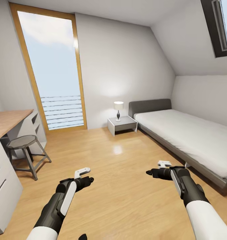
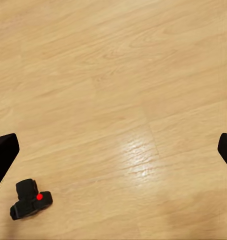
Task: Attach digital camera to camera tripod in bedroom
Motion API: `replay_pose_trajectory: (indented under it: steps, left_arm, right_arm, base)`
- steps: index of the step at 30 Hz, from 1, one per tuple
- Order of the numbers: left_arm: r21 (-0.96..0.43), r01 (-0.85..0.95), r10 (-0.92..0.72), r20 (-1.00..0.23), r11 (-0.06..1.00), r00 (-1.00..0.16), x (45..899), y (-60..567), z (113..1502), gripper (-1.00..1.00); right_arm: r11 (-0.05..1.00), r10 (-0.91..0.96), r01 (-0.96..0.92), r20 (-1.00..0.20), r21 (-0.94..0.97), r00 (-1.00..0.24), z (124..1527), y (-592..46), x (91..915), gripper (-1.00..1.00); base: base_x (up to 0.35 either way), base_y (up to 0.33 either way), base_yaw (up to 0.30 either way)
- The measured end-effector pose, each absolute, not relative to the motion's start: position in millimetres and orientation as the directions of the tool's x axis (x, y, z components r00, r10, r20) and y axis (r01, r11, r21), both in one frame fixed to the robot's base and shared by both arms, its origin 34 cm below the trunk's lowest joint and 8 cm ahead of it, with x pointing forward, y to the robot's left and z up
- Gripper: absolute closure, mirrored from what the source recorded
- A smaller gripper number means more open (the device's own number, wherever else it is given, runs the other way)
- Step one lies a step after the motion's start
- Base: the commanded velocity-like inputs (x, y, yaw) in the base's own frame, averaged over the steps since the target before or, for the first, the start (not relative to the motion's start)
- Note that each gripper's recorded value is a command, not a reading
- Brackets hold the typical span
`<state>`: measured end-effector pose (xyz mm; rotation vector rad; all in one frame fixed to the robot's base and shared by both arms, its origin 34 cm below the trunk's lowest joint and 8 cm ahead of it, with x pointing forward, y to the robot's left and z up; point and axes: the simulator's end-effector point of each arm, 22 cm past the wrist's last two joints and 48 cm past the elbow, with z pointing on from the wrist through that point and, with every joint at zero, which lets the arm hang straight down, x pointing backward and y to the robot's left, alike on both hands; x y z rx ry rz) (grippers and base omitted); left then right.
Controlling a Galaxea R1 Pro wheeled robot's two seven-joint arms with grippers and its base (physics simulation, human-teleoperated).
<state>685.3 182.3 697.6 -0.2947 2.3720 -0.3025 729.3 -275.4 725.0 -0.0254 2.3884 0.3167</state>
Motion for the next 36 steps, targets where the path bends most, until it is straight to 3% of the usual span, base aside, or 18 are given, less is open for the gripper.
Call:
replay_pose_trajectory:
  steps: [4, 9, 15, 36]
  left_arm:
    - [-0.314, -0.126, -0.305, -0.627, 0.941, -0.717, 685, 181, 691, -1.0]
    - [-0.364, -0.134, -0.345, -0.61, 0.922, -0.714, 684, 182, 682, -1.0]
    - [-0.429, -0.151, -0.401, -0.583, 0.891, -0.707, 683, 189, 673, -1.0]
    - [-0.469, -0.165, -0.438, -0.565, 0.868, -0.699, 678, 201, 633, -1.0]
  right_arm:
    - [0.924, 0.075, -0.192, -0.647, 0.332, -0.759, 724, -248, 720, -1.0]
    - [0.698, 0.069, -0.408, -0.622, 0.588, -0.78, 754, -187, 684, -1.0]
    - [0.566, 0.067, -0.488, -0.627, 0.664, -0.776, 773, -197, 661, -1.0]
    - [0.547, 0.074, -0.501, -0.635, 0.671, -0.769, 741, -212, 650, -1.0]
  base:
    - [0.0, 0.0, 0.0]
    - [0.0, 0.0, 0.0]
    - [0.0, 0.0, 0.0]
    - [0.0, 0.0, 0.0]
